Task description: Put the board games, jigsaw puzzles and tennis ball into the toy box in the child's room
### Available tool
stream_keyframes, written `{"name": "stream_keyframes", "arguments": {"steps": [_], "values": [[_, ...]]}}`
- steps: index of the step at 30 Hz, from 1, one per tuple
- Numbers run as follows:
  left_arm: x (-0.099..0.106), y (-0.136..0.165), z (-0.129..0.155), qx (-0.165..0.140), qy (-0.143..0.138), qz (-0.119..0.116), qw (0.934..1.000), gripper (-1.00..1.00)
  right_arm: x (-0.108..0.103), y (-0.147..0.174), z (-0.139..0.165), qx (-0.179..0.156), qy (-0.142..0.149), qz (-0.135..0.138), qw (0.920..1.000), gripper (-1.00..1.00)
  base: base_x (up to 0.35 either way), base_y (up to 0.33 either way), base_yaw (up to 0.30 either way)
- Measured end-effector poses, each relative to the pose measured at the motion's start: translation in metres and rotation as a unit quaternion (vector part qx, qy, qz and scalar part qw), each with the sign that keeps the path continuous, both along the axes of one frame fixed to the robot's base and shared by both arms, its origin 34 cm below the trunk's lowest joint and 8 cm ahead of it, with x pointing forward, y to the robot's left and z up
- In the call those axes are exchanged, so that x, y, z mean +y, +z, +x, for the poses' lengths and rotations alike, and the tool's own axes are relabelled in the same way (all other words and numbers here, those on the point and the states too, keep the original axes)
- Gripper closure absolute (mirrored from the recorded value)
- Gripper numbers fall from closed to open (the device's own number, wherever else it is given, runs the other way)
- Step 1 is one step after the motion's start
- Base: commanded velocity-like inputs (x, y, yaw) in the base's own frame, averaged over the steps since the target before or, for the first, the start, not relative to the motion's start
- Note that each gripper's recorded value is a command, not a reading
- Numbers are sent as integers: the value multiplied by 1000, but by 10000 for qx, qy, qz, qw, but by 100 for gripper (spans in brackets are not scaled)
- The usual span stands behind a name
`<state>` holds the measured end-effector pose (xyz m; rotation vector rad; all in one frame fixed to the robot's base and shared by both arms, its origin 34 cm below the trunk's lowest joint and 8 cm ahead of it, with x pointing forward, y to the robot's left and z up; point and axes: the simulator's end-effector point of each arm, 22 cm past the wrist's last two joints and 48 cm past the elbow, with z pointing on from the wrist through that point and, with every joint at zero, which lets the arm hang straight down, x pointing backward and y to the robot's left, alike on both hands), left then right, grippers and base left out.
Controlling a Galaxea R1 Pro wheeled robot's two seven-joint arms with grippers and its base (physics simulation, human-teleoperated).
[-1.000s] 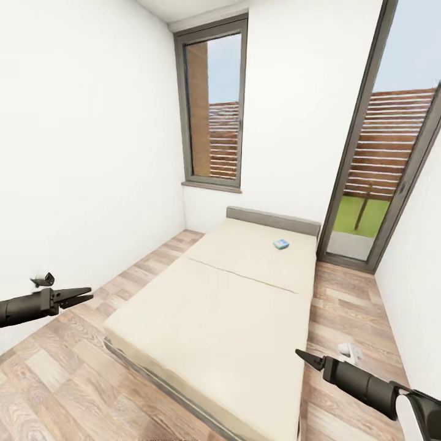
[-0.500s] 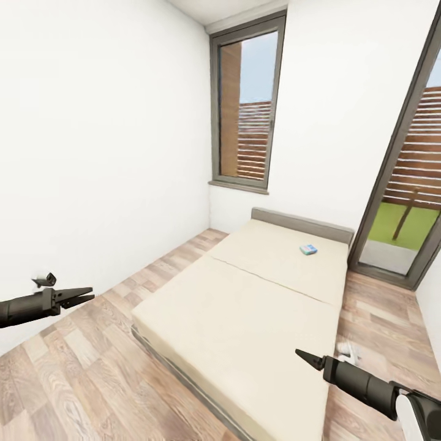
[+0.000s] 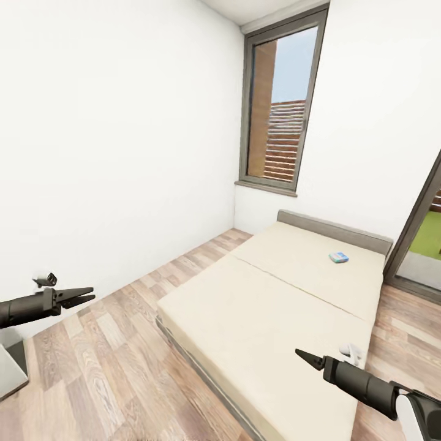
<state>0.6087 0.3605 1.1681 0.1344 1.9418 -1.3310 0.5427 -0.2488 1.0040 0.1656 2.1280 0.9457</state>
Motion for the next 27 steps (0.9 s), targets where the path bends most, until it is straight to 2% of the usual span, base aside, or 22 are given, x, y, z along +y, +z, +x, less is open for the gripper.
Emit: {"name": "stream_keyframes", "arguments": {"steps": [9, 27], "values": [[0, 0, 0, 0, 0, 0, 10000, -100, 0, 0, 0, -4, 5, 6, 10000, -100, -125, 0, 291], [-1, 0, 0, -1, -4, -8, 10000, -100, 0, 0, 0, -4, 3, 7, 10000, -100, -43, 0, 291]]}}
